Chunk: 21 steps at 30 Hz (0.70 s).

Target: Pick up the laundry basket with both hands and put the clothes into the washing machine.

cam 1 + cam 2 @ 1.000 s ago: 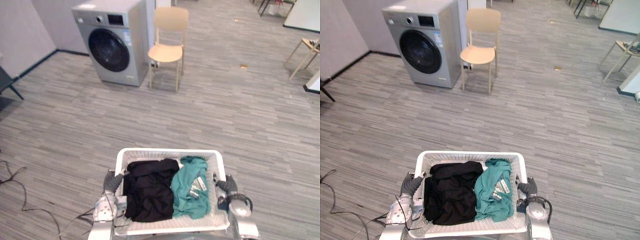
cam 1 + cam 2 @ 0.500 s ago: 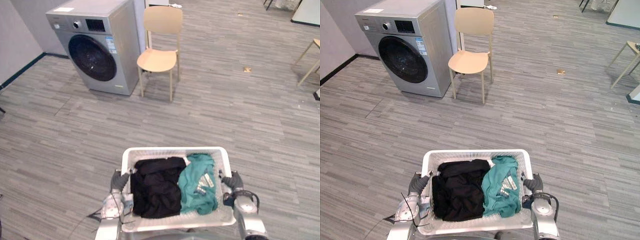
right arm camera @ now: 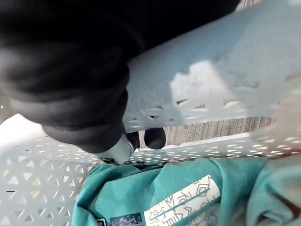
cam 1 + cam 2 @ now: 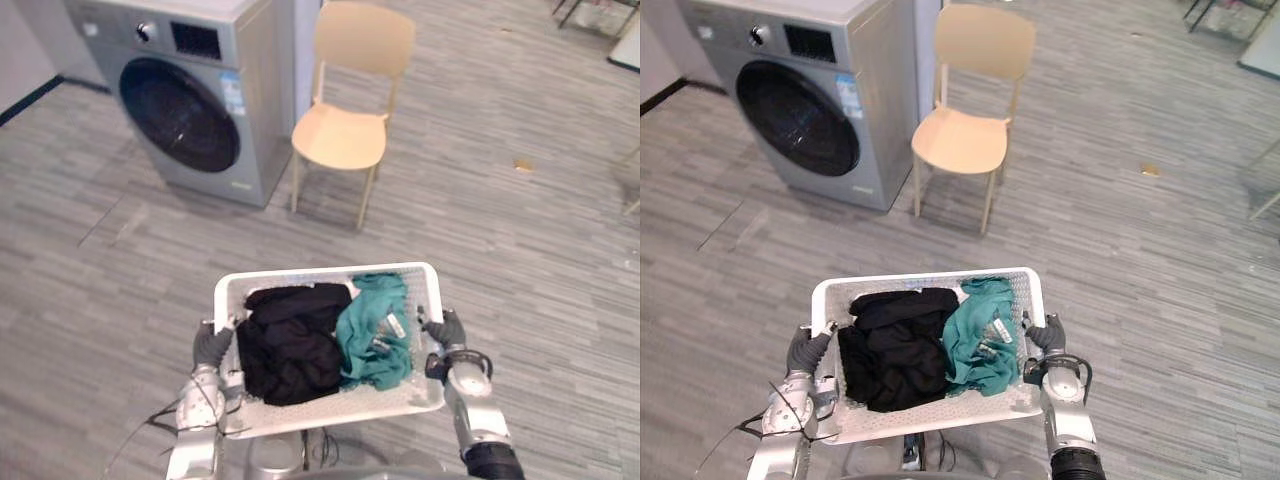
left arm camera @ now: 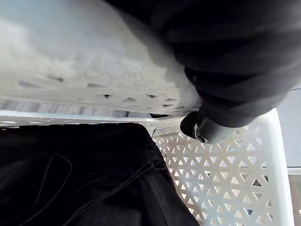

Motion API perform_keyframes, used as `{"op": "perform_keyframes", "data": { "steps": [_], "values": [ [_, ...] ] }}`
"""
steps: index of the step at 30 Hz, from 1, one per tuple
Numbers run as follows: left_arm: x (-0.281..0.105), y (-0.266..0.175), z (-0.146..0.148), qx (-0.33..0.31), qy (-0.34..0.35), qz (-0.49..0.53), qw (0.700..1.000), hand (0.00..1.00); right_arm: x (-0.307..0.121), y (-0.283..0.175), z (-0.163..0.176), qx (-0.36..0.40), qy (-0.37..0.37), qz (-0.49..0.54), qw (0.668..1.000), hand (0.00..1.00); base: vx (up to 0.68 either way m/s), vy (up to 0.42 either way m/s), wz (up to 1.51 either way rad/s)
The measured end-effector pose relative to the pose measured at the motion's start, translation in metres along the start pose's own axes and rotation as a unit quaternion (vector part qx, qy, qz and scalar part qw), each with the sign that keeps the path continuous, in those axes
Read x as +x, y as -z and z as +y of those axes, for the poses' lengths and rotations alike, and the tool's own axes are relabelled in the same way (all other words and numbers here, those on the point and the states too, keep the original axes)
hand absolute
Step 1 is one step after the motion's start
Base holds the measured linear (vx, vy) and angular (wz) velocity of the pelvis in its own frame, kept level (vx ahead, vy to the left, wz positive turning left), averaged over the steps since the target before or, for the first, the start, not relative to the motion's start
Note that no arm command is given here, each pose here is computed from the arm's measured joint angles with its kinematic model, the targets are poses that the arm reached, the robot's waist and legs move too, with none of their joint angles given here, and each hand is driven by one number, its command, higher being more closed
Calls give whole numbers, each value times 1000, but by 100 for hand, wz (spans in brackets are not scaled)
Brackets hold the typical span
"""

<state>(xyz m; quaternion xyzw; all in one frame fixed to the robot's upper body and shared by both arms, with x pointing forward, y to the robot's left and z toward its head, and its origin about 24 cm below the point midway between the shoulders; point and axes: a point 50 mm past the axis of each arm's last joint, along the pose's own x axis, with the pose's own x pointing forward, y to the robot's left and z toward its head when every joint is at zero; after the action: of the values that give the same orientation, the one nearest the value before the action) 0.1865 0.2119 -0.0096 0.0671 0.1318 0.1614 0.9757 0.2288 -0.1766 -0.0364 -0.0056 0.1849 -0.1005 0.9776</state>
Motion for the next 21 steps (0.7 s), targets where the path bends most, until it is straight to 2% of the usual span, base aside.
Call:
{"op": "perform_keyframes", "data": {
  "steps": [6, 11, 17, 21],
  "values": [
    [8, -8, -4, -5, 2, -14, 1000, 100, -2, -6, -6, 2, 11, -17, 1000, 100, 472, -2, 10],
    [4, 4, -15, -6, 8, 12, 1000, 100, -11, 1, -20, -12, 25, -11, 1000, 100, 569, -178, 52],
    [1, 5, -18, -17, 12, 12, 1000, 100, -21, -5, -23, -14, 40, -30, 999, 100, 571, -140, -29],
    [6, -1, -18, -18, 11, 1, 1000, 100, -18, -10, -22, -4, 35, -37, 999, 100, 487, 85, -24]
  ]
}}
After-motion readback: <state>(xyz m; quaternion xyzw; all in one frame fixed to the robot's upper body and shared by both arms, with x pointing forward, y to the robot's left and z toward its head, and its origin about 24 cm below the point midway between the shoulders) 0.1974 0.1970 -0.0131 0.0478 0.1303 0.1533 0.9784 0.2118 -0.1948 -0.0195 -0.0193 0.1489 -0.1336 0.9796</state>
